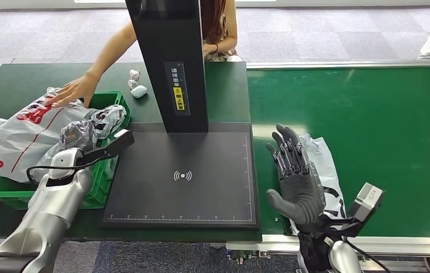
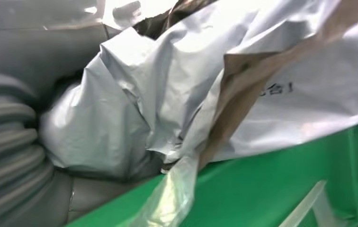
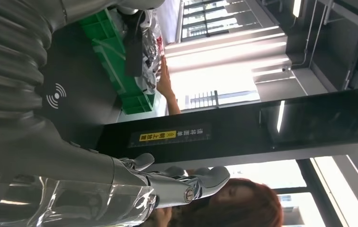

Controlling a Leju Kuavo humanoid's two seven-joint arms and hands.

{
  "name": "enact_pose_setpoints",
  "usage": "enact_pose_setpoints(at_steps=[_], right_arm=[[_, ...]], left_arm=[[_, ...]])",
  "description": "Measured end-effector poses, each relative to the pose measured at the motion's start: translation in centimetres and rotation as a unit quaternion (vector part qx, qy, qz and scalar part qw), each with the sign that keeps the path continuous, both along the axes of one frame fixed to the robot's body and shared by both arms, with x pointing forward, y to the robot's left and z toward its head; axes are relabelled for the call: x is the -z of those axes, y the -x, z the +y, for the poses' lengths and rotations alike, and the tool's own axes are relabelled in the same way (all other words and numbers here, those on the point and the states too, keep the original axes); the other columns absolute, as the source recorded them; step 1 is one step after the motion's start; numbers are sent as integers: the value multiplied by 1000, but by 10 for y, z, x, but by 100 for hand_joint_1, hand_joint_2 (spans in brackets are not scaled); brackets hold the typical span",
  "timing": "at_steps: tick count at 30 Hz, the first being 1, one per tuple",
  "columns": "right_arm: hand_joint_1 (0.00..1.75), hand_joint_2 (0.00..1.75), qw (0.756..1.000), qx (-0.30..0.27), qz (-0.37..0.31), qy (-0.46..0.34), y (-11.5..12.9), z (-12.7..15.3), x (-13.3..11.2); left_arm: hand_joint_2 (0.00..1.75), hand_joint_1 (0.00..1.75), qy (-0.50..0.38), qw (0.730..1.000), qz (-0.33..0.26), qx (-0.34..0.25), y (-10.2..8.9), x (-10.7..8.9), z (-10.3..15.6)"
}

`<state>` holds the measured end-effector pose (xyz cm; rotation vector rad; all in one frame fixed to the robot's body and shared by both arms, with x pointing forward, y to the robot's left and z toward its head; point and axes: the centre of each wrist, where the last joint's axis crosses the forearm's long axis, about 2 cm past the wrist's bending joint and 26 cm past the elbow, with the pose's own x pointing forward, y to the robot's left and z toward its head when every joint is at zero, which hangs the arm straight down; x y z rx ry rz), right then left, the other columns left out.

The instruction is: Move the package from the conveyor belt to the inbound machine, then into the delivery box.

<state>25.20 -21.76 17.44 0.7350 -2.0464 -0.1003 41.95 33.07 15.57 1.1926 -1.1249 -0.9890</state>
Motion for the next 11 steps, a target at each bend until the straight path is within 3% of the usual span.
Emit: enact_pose_setpoints(at_steps=[5, 11], right_arm=[[0, 175, 1000, 5, 6, -1, 2, 0, 2], [0, 175, 1000, 26, 14, -1, 12, -4, 7]], left_arm=[[175, 0, 34, 999, -29, 0, 2, -5, 5], [175, 0, 101, 979, -178, 8, 27, -30, 12]])
